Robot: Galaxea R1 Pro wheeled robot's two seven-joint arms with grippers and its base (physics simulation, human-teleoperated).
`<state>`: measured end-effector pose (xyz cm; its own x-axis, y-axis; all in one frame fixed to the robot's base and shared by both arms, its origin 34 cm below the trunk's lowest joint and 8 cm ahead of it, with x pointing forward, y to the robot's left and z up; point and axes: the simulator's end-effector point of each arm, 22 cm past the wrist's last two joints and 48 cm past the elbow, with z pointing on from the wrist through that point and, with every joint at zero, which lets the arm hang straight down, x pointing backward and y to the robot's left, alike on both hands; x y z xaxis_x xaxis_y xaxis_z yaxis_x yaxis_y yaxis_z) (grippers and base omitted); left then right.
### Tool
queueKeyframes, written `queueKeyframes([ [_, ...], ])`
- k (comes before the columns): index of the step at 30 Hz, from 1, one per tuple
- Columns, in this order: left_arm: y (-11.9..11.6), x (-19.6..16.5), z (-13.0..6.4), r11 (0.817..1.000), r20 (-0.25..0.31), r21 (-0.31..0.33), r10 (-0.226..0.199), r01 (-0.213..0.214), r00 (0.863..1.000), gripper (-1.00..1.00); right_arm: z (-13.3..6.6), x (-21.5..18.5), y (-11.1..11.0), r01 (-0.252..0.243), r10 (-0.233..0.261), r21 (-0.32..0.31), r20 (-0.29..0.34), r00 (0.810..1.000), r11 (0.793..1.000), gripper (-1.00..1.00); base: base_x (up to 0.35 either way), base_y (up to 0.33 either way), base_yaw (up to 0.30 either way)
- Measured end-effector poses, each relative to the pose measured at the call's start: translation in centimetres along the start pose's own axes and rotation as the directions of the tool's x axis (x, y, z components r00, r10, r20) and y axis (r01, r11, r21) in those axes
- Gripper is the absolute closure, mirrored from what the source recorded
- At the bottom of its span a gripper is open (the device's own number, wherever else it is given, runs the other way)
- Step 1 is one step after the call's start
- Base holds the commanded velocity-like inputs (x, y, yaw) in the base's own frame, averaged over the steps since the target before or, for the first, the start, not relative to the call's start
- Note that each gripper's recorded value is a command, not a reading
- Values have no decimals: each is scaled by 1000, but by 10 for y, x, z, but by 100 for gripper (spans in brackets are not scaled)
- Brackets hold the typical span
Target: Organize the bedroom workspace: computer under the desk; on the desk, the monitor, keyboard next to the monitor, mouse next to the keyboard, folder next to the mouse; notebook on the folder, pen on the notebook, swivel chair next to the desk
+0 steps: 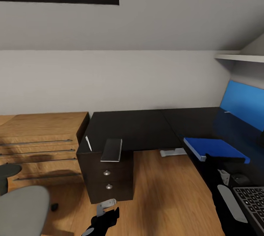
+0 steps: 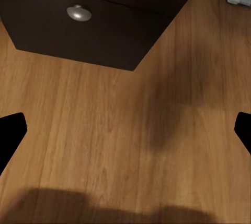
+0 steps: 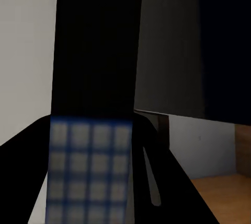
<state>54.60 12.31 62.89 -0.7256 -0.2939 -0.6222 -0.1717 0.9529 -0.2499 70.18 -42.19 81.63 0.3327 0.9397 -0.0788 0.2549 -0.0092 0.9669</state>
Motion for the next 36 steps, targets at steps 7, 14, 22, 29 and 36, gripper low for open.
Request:
queueKeyframes([
  [7,-1,0,0,1000,-1,0,-1,1,1000,-100,1,-7,-6,5,-5,16,10,1000,1000,100,103,-20,0],
  [14,-1,0,0,1000,0,0,0,0,1000,-100,6,-36,-8,53,-54,31,38,998,998,100,3,-1,0],
  [22,-2,0,0,1000,0,1,2,-2,1000,-100,13,-57,-14,205,-210,75,54,976,976,100,0,0,0],
  [29,-2,0,0,1000,0,3,2,-2,1000,-100,22,-56,-19,237,-243,102,48,969,966,100,97,0,0],
  [36,-2,0,0,1000,-1,5,1,-1,1000,-100,23,-55,-20,237,-243,104,46,969,966,100,192,0,0],
])
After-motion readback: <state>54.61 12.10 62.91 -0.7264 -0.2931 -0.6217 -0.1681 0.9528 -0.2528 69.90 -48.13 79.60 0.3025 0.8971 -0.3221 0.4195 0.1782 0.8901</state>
